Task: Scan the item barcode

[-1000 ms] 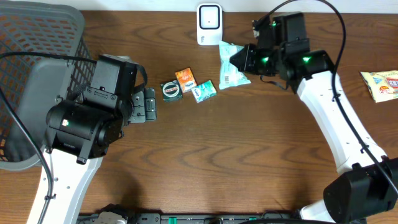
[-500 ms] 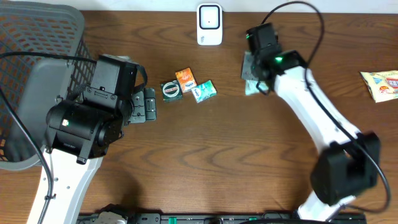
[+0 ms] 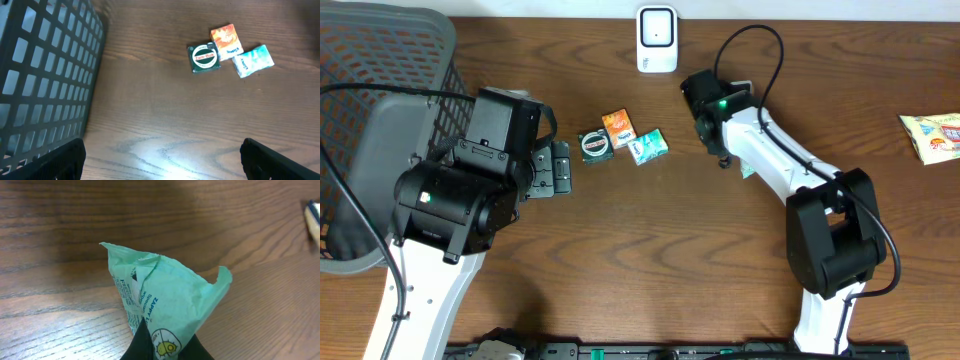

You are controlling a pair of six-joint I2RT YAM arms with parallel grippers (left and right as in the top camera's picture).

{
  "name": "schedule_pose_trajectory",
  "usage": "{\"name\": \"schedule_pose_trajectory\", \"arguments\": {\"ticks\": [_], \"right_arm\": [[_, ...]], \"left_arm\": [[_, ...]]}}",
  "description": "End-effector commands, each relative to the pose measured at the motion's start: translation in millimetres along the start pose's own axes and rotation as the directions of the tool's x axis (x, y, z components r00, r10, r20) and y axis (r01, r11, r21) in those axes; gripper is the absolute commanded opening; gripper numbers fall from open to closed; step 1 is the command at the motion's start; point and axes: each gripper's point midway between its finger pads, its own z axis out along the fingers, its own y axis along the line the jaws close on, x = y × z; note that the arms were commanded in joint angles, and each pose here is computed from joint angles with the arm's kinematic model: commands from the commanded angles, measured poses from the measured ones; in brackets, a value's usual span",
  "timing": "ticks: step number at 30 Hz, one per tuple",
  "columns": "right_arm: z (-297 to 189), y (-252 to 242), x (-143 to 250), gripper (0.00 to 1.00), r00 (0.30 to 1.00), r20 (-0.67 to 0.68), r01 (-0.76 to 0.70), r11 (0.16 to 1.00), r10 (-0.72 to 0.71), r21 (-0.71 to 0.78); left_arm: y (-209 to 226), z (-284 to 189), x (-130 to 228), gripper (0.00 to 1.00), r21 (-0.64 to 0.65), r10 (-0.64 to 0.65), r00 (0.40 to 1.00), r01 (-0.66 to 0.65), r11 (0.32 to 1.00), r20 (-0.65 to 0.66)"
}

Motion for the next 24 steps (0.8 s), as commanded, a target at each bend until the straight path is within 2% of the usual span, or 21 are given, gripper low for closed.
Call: {"name": "schedule_pose_trajectory", "arguments": {"ticks": [1, 4, 6, 8, 11, 12, 14, 15, 19, 22, 23, 24], "right_arm": [[5.5, -2.8, 0.0, 0.01, 0.999, 0.012, 0.039, 0.997, -0.040, 0.068], [15.5, 1.6, 7.3, 0.04, 0.998, -0.015, 0.063, 0.995, -0.061, 0.080], [18.9, 4.2, 13.3, 0.10, 0.996, -0.038, 0.080, 0.994, -0.078, 0.079], [17.7, 10.5, 19.0, 0.16, 0.994, -0.058, 0.093, 0.994, -0.090, 0.051], [12.8, 24.4, 24.8, 0.18, 0.992, -0.069, 0.109, 0.994, -0.108, 0.002], [10.8, 30.0, 27.0, 0.22, 0.991, -0.072, 0.114, 0.993, -0.115, -0.018], [5.9, 45.5, 34.1, 0.36, 0.987, -0.090, 0.124, 0.989, -0.131, -0.083], [3.1, 53.2, 37.7, 0.37, 0.985, -0.098, 0.127, 0.985, -0.139, -0.115], [-8.4, 75.2, 45.3, 0.35, 0.981, -0.092, 0.153, 0.972, -0.171, -0.178], [-17.7, 79.5, 40.3, 0.07, 0.981, -0.054, 0.176, 0.972, -0.186, -0.158], [-20.7, 79.2, 37.6, 0.01, 0.981, -0.041, 0.182, 0.972, -0.190, -0.145], [-23.9, 77.6, 34.3, 0.01, 0.981, -0.028, 0.188, 0.974, -0.193, -0.127]], "left_arm": [[3.8, -0.4, -2.4, 0.98, -0.019, 0.005, 1.000, -0.005, 1.000, 0.005], [3.8, -0.4, -2.5, 0.98, -0.018, 0.005, 1.000, -0.005, 1.000, 0.006], [3.8, -0.4, -2.5, 0.98, -0.018, 0.005, 1.000, -0.005, 1.000, 0.006], [3.8, -0.4, -2.5, 0.98, -0.018, 0.005, 1.000, -0.005, 1.000, 0.006], [3.8, -0.4, -2.5, 0.98, -0.018, 0.005, 1.000, -0.005, 1.000, 0.006], [3.8, -0.4, -2.5, 0.98, -0.018, 0.005, 1.000, -0.005, 1.000, 0.006], [3.8, -0.4, -2.4, 0.97, -0.019, 0.005, 1.000, -0.005, 1.000, 0.005], [3.8, -0.4, -2.5, 0.98, -0.018, 0.005, 1.000, -0.005, 1.000, 0.006], [3.8, -0.4, -2.4, 0.98, -0.019, 0.005, 1.000, -0.005, 1.000, 0.005], [3.8, -0.4, -2.4, 0.98, -0.019, 0.005, 1.000, -0.005, 1.000, 0.005], [3.8, -0.4, -2.4, 0.98, -0.019, 0.005, 1.000, -0.005, 1.000, 0.005], [3.8, -0.4, -2.5, 0.98, -0.018, 0.005, 1.000, -0.005, 1.000, 0.006]]}}
